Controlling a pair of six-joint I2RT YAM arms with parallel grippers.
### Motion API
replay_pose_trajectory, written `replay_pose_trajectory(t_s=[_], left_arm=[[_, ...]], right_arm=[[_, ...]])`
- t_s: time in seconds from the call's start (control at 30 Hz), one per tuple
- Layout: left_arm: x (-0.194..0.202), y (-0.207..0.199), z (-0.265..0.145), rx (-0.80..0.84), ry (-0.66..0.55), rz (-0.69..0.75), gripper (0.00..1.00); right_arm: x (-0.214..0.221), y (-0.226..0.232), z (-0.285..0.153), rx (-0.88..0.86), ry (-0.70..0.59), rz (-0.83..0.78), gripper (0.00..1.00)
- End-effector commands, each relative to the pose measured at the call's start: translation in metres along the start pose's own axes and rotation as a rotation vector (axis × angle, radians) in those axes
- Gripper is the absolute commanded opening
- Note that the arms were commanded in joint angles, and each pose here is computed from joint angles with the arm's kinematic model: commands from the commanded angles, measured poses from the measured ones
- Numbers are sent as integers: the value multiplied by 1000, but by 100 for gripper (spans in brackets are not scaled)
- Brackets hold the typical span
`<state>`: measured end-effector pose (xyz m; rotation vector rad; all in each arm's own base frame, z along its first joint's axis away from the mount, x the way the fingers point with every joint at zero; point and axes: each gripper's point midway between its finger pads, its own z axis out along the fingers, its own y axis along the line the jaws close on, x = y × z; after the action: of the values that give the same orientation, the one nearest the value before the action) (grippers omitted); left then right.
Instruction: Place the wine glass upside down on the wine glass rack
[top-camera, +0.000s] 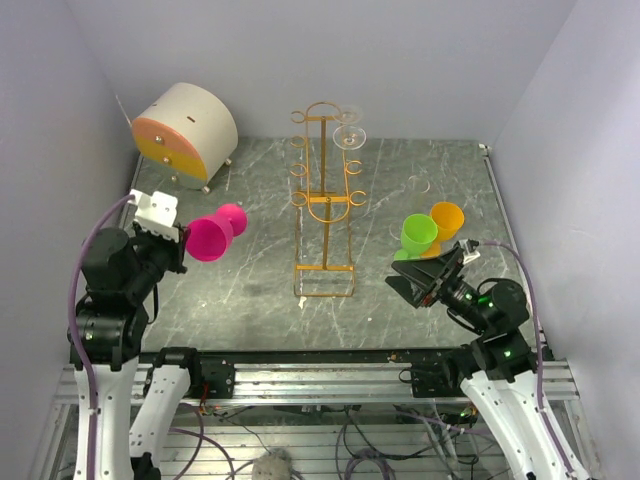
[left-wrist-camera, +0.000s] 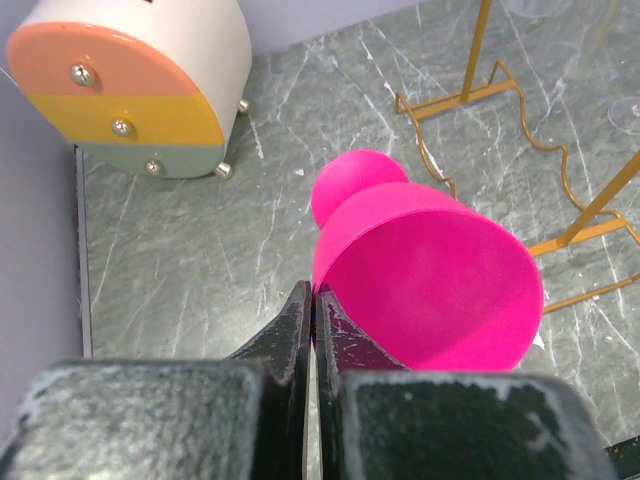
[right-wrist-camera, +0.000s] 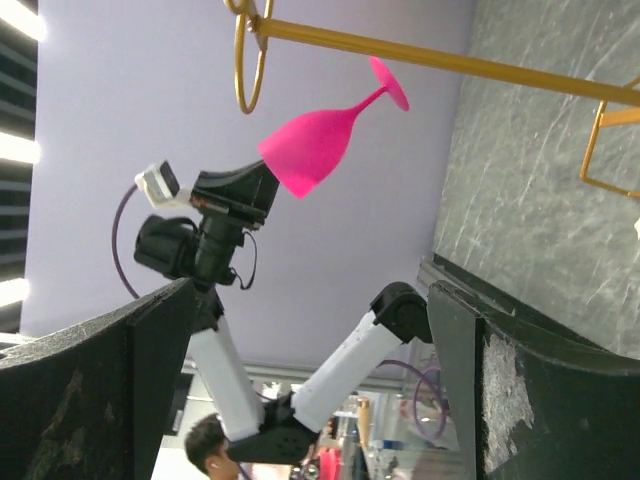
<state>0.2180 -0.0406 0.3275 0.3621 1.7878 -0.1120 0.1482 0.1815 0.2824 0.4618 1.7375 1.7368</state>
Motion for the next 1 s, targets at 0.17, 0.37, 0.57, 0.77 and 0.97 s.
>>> replay_pose_trajectory(t_s=[0.17, 0.37, 0.57, 0.77, 0.97], left_arm=[[-27, 4, -12, -44, -181, -2, 7], [-27, 1, -12, -27, -207, -2, 7], [-39, -3, -25, -22, -260, 24, 7], [-53, -11, -56, -27, -330, 69, 7], [-54, -16, -83, -48, -348, 129, 7]], right_arm=[[-5, -16, 18, 115, 23, 147, 97], [29, -12, 63, 128, 96, 65, 95], [56, 3, 84, 76, 110, 31, 86], [85, 0, 95, 26, 118, 177, 79], [120, 20, 108, -36, 119, 259, 66]])
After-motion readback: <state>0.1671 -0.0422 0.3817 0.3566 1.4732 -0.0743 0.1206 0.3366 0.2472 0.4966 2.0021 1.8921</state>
